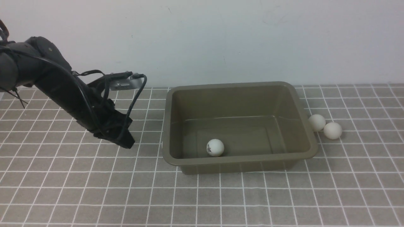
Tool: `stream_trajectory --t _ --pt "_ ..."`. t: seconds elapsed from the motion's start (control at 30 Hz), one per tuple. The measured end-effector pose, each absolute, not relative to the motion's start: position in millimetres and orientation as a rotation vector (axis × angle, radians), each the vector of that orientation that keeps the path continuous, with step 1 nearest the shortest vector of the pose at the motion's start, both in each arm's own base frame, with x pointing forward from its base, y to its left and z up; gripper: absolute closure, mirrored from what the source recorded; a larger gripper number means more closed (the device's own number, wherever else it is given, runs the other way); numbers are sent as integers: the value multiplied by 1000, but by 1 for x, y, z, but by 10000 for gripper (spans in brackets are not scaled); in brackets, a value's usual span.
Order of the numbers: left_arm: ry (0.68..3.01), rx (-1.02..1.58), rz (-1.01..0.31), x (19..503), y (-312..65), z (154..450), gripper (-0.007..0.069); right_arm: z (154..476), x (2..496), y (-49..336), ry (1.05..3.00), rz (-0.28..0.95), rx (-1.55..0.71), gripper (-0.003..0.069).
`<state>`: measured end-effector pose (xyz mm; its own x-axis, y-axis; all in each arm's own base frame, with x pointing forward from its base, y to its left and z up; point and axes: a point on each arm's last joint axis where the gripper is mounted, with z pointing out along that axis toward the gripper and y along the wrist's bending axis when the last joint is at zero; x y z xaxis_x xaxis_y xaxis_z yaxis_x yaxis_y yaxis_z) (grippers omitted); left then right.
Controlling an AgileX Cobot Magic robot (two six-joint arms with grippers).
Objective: Put the table tennis balls into the box on the grey coffee tablecloth.
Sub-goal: 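Reach for and grasp a ping pong ball on the table beside the basket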
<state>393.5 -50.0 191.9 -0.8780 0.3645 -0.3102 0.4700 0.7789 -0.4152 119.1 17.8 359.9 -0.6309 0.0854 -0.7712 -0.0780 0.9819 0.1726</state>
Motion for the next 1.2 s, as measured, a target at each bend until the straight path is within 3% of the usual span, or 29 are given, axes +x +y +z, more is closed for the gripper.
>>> stream_trajectory --t 0.17,0.3,0.5,0.97,1.2 --pt "2674 698 -680 403 -65 182 469 361 119 19 2233 262 11 668" --pt "2657 691 -657 408 -75 171 253 361 119 20 2231 275 14 668" --pt "2625 757 -635 408 -93 165 68 361 120 20 2223 276 16 668" --pt "2558 820 -560 411 -122 156 64 362 120 20 2219 277 16 668" --pt "2629 837 -546 409 -119 140 281 362 120 20 2217 281 17 668"
